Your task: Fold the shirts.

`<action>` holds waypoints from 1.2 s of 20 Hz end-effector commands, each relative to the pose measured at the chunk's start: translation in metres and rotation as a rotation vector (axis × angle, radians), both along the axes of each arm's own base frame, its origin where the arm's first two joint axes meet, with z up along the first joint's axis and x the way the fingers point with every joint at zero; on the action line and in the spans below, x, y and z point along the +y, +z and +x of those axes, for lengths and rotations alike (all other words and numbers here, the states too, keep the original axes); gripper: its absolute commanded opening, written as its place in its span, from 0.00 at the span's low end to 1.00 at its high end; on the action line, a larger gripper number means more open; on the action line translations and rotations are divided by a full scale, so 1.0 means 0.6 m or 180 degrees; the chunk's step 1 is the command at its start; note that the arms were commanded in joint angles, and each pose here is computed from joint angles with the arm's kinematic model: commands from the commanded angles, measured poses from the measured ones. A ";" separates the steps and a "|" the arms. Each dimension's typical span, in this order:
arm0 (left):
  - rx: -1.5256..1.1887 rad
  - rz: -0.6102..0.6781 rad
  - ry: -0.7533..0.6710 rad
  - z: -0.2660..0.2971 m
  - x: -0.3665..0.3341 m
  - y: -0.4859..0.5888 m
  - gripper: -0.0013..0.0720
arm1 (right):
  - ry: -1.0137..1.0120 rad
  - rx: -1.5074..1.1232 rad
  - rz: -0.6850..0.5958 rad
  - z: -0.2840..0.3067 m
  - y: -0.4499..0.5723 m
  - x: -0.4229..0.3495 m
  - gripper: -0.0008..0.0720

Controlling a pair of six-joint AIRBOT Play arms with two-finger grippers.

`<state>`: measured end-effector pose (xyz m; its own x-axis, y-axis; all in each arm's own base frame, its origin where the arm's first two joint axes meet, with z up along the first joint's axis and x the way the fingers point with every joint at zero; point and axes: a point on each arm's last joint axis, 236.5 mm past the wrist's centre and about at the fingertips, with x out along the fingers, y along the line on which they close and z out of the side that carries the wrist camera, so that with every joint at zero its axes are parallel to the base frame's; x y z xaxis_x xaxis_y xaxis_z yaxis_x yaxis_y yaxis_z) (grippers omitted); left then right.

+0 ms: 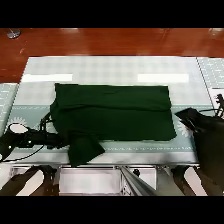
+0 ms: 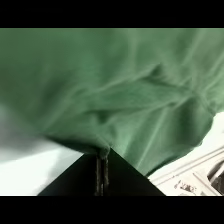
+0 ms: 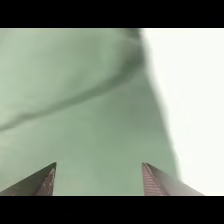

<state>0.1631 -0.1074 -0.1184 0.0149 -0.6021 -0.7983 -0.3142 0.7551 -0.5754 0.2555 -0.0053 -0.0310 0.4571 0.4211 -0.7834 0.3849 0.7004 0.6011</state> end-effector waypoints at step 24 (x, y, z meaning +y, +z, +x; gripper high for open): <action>-0.0788 0.0060 0.0068 0.149 0.042 0.113 0.05 | 0.0922 0.0686 0.0014 0.033 -0.051 0.054 0.04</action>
